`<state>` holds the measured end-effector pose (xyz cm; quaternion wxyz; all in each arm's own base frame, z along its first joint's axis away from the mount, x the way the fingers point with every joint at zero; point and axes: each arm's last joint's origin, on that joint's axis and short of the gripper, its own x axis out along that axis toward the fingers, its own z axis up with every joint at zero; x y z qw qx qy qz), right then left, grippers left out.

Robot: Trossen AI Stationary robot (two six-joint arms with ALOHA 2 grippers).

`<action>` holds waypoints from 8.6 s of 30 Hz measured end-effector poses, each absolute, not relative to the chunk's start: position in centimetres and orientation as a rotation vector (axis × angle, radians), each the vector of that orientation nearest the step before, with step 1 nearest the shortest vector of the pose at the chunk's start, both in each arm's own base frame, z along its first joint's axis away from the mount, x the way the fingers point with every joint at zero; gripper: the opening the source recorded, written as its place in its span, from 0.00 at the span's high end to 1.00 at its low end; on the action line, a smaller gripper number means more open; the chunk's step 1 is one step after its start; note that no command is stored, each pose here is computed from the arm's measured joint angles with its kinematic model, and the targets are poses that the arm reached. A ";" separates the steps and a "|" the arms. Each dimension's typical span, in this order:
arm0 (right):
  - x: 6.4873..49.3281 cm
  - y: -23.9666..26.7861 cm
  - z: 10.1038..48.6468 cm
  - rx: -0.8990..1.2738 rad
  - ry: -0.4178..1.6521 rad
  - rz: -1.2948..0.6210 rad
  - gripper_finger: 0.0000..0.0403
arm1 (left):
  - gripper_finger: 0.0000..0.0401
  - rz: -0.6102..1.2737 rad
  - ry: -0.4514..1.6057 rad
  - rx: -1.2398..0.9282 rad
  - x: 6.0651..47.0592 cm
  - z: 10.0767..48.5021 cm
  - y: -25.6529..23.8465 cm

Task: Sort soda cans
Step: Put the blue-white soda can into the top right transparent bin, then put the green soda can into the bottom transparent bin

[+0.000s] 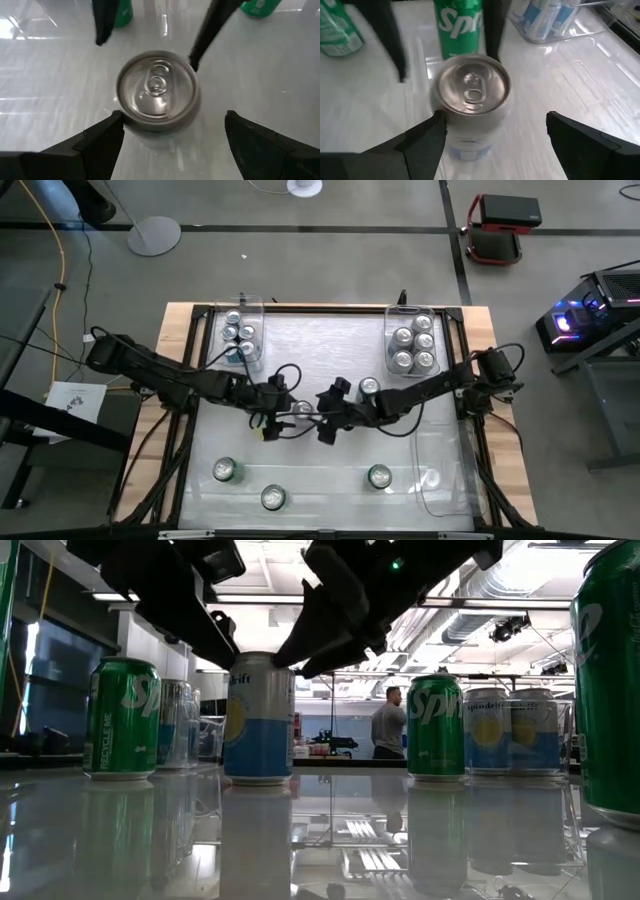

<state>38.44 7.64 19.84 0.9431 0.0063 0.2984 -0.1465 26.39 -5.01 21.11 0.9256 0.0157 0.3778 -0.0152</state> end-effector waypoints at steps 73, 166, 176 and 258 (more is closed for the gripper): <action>29.5 -0.1 34.7 -0.316 0.419 -0.433 0.31 | 0.20 0.258 0.617 -0.085 21.2 23.0 -14.3; 15.3 -5.7 27.0 0.128 0.355 -0.384 0.17 | 0.20 0.349 0.239 0.054 29.0 26.8 -4.5; 17.9 3.4 25.4 0.179 0.429 -0.206 0.17 | 0.20 0.345 0.222 0.089 30.6 24.7 -6.8; 11.9 15.6 31.0 0.390 0.969 -0.290 0.28 | 0.20 0.326 0.268 0.085 31.1 23.2 -7.6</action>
